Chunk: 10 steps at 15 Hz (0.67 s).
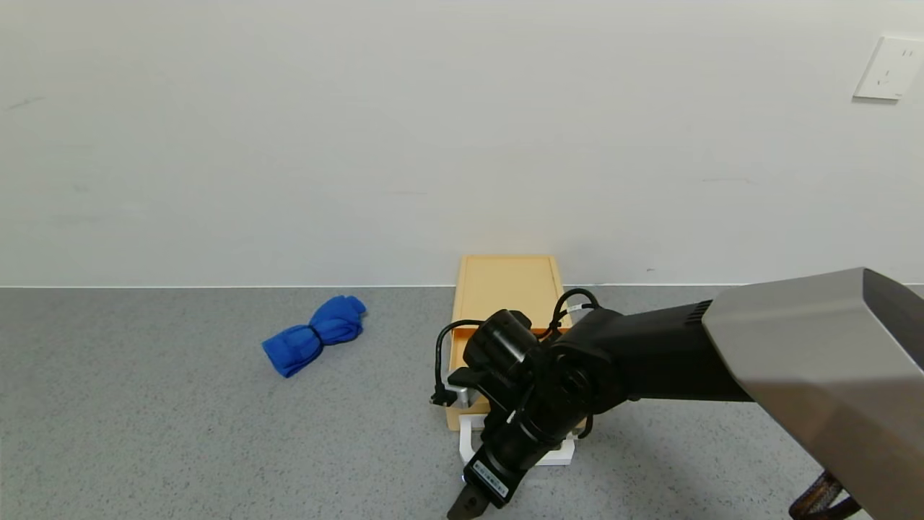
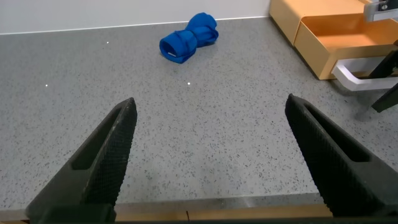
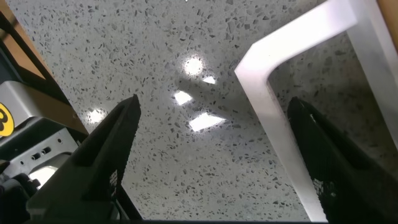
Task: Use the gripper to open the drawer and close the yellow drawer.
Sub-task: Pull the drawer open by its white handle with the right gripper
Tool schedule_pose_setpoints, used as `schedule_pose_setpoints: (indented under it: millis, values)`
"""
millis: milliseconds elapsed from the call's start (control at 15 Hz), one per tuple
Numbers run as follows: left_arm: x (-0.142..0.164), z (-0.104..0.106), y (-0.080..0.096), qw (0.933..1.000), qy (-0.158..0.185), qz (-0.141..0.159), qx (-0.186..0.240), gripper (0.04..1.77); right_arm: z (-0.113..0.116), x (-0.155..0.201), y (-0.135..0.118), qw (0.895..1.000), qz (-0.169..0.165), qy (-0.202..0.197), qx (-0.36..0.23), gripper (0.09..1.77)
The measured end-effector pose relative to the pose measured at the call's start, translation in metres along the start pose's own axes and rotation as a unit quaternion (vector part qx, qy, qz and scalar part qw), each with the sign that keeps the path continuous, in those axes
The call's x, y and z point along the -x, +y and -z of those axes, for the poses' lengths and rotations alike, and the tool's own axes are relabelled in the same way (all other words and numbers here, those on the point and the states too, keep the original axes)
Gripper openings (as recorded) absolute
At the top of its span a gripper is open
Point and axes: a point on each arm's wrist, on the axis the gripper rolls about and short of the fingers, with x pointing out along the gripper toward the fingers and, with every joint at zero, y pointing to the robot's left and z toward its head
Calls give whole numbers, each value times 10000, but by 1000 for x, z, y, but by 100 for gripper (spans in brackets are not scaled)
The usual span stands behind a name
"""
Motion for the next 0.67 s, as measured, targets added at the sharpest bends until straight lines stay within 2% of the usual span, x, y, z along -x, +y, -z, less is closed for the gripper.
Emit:
schedule_pose_setpoints:
  millis: [667]
  values:
    - [0,0,0,10000,0,0,7,172,1,0,10,10000,-49,35,-44,171]
